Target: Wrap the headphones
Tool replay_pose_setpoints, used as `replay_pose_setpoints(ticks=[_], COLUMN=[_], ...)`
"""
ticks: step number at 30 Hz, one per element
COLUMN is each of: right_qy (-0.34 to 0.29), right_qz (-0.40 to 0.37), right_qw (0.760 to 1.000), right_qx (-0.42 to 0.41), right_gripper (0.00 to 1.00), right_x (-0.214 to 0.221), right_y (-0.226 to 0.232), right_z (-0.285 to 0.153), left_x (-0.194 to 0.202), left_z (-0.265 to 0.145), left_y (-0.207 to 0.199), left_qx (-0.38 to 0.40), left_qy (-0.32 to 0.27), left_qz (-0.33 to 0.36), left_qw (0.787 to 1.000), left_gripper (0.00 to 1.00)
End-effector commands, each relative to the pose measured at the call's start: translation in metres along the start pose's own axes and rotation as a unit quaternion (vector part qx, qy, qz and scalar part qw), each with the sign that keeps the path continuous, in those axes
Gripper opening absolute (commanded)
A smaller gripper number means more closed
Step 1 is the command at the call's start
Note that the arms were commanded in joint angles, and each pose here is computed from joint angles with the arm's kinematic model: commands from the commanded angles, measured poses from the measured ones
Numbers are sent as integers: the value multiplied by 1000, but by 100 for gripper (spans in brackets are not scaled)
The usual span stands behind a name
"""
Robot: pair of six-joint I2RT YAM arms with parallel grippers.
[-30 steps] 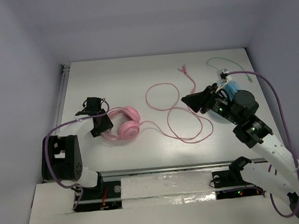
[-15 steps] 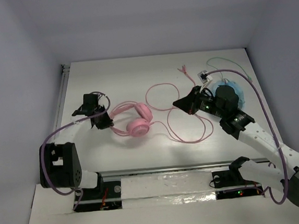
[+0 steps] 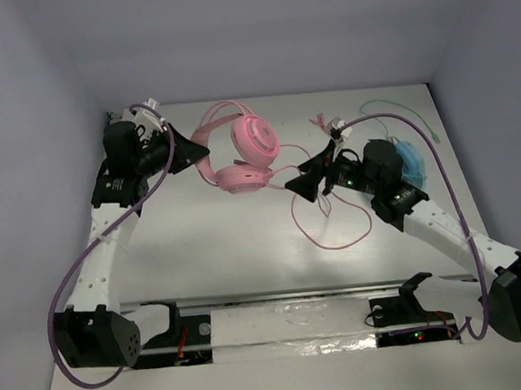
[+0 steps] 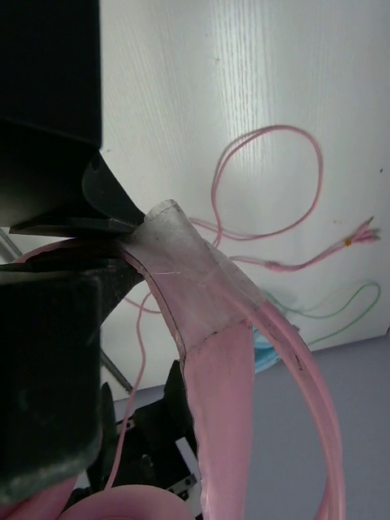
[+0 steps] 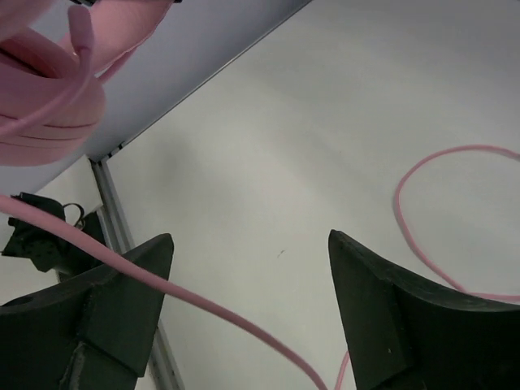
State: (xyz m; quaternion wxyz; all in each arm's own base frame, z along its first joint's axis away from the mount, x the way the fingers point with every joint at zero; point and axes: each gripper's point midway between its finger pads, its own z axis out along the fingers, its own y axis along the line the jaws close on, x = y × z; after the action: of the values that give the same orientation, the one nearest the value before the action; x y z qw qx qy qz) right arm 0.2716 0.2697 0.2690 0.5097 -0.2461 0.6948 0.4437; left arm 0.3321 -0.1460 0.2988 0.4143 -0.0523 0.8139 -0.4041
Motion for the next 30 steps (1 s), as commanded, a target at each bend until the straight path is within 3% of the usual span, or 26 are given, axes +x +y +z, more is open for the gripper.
replay_pose_setpoints(ticks=[1, 8, 25, 30], right_qy=[-50, -39, -42, -45], right_qz=[-70, -55, -9, -6], right_qw=[996, 997, 998, 998], right_qx=[-26, -49, -44, -44], right_gripper=[82, 67, 62, 67], right_x=[-30, -4, 26, 27], right_y=[11, 6, -39, -45], right_z=[3, 12, 28, 31], left_x=[-12, -34, -78, -89], left_z=[-20, -46, -78, -88], left_y=[-46, -73, -114, -124], left_qx=[86, 159, 210, 217], left_qy=[-1, -31, -74, -85], left_qz=[-7, -37, -24, -20], left_qw=[996, 986, 975, 972], left_gripper=[0, 0, 0, 0])
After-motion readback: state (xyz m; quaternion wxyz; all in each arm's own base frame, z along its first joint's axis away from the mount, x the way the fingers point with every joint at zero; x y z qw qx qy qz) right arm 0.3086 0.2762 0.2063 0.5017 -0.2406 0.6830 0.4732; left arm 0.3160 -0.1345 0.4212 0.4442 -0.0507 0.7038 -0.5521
